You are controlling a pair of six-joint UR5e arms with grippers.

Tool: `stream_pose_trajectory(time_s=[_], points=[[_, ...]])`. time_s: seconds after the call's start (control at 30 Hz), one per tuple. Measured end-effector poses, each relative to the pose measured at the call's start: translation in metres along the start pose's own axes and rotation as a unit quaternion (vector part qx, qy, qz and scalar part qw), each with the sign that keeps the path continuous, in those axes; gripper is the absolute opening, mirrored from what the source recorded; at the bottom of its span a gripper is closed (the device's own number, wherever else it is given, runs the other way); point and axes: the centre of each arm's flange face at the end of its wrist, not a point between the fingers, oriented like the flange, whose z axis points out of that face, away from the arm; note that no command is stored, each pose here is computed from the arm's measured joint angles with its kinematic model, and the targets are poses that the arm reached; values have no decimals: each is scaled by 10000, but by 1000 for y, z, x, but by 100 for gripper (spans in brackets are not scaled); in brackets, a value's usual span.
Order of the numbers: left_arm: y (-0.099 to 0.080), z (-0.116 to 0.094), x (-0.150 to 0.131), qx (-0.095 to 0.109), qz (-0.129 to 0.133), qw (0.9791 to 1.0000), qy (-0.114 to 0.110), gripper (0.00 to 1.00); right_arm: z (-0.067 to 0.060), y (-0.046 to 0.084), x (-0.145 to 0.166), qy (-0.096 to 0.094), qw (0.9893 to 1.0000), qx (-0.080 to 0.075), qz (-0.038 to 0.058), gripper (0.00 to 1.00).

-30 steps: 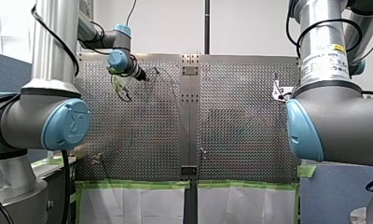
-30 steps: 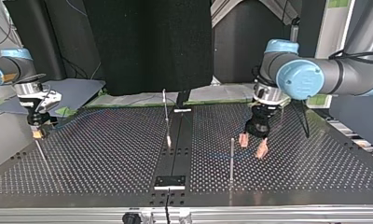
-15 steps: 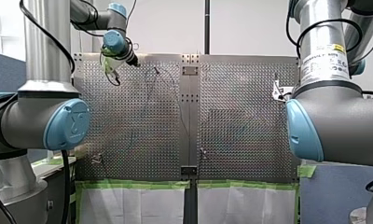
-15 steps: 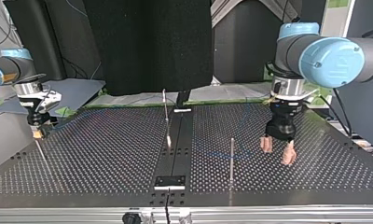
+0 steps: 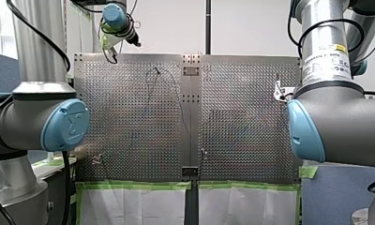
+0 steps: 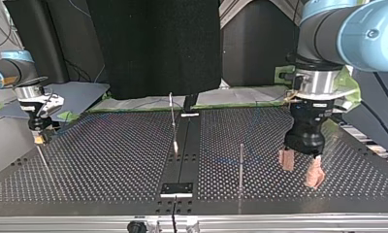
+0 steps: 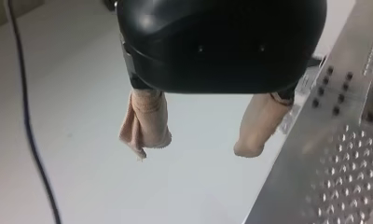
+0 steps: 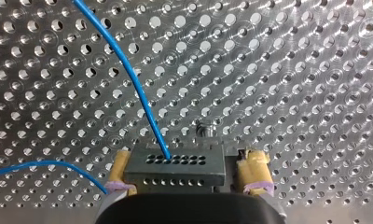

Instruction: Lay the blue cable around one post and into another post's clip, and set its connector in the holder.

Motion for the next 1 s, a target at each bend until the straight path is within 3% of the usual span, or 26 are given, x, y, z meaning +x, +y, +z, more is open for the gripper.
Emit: stream_pose_trajectory(time_s=[0.2,0.33,0.5,0.73,0.93,1.0], points=[[-12,-8,8,224,293,9985,400,100,0,0,0,1,10000,0,0,100],[-16,-12,18,350,508,9955,721,100,0,0,0,1,10000,0,0,100],[-19,-19,26,463,776,9901,1073,100,0,0,0,0,10000,0,0,100],[-17,-28,32,397,1126,9830,1393,100,0,0,0,0,10000,0,0,100],[-6,-28,40,105,1491,9742,1691,100,0,0,0,1,10000,0,0,100],[-1,-26,44,-29,1622,9700,1810,100,0,0,0,0,10000,0,0,100]])
